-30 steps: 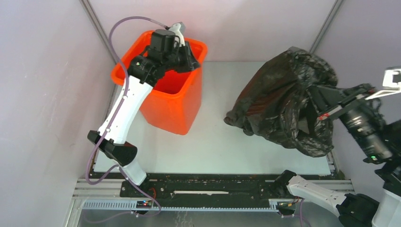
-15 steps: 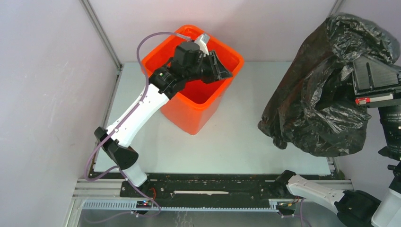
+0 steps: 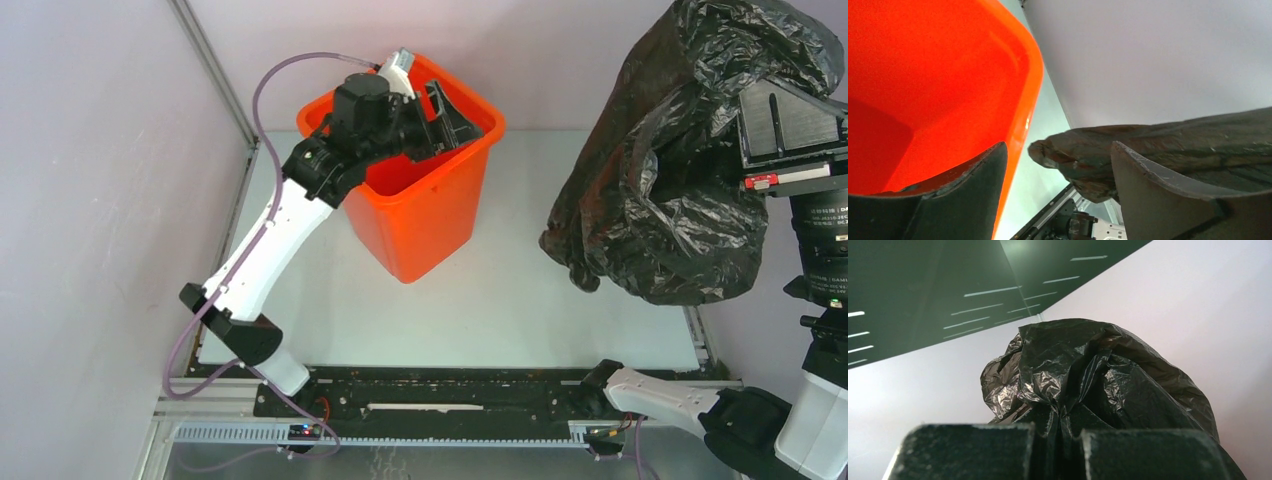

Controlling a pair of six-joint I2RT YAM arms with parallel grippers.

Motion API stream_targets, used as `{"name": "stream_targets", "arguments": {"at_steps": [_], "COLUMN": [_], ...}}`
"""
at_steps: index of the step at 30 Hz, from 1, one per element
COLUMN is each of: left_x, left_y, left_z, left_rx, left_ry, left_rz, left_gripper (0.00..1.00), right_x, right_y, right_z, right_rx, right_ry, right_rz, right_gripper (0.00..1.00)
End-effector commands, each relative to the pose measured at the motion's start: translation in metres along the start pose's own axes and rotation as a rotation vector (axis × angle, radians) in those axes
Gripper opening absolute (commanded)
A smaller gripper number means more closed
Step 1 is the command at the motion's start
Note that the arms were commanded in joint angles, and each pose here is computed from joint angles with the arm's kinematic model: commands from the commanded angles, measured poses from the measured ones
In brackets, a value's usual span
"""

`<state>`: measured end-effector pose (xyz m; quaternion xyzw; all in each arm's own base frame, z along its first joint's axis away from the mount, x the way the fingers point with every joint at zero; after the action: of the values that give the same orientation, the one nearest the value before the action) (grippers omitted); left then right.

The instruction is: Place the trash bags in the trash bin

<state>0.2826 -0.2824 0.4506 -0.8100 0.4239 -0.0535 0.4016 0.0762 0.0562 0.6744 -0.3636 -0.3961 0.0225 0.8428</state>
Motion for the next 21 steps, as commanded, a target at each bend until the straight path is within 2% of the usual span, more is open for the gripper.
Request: {"name": "stream_targets", "arguments": {"at_steps": [1, 4, 5, 6, 8, 10, 12, 14, 16, 21], "left_x": [-0.065, -0.094, -0.104, -0.111, -0.124, -0.123, -0.123, -0.124, -0.115, -0.085], "left_y": [-0.031, -0.030, -0.028, -0.021, 0.000, 0.031, 0.061, 0.088, 0.105, 0.134], "left_z": [-0.039, -0.066, -0.080, -0.092, -0.111, -0.113, -0.109, -0.108, -0.105, -0.114], "left_rx": [0.069, 0.142, 0.186, 0.237, 0.350, 0.486, 0.714, 0.879, 0.970, 1.087], "left_ry": [0.100, 0.255, 0.338, 0.419, 0.529, 0.534, 0.530, 0.511, 0.483, 0.453], "left_rz": [-0.165, -0.238, -0.273, -0.281, -0.295, -0.302, -0.347, -0.384, -0.358, -0.304], "left_gripper": [0.83, 0.88, 0.93, 0.98, 1.00, 1.00, 1.00, 1.00, 1.00, 1.00], "right_x": [0.002, 0.001, 0.001, 0.001, 0.001, 0.001, 0.000, -0.001, -0.001, -0.001], "right_y": [-0.009, -0.007, -0.008, -0.007, -0.007, -0.007, -0.008, -0.010, -0.011, -0.015], "right_z": [0.017, 0.021, 0.022, 0.024, 0.027, 0.029, 0.030, 0.032, 0.034, 0.037], "right_rx": [0.128, 0.203, 0.220, 0.230, 0.249, 0.266, 0.277, 0.291, 0.303, 0.328], "right_ry": [-0.088, -0.106, -0.114, -0.124, -0.145, -0.155, -0.157, -0.166, -0.178, -0.190], "right_rz": [-0.035, -0.028, -0.029, -0.023, -0.014, -0.007, -0.008, -0.011, -0.011, -0.021], "right_gripper": [0.00, 0.00, 0.00, 0.00, 0.00, 0.00, 0.00, 0.00, 0.00, 0.00]}}
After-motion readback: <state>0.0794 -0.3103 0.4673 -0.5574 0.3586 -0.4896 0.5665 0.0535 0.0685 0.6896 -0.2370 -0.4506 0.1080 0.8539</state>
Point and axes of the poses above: each gripper's point midway between its finger pads, its own x axis out along the fingers, its own z axis along the line the jaws close on, y = z × x, the point moved 7 cm from there along -x, back along the fingers, and after that the axes turned 4 degrees about x, right-handed, at the moved point
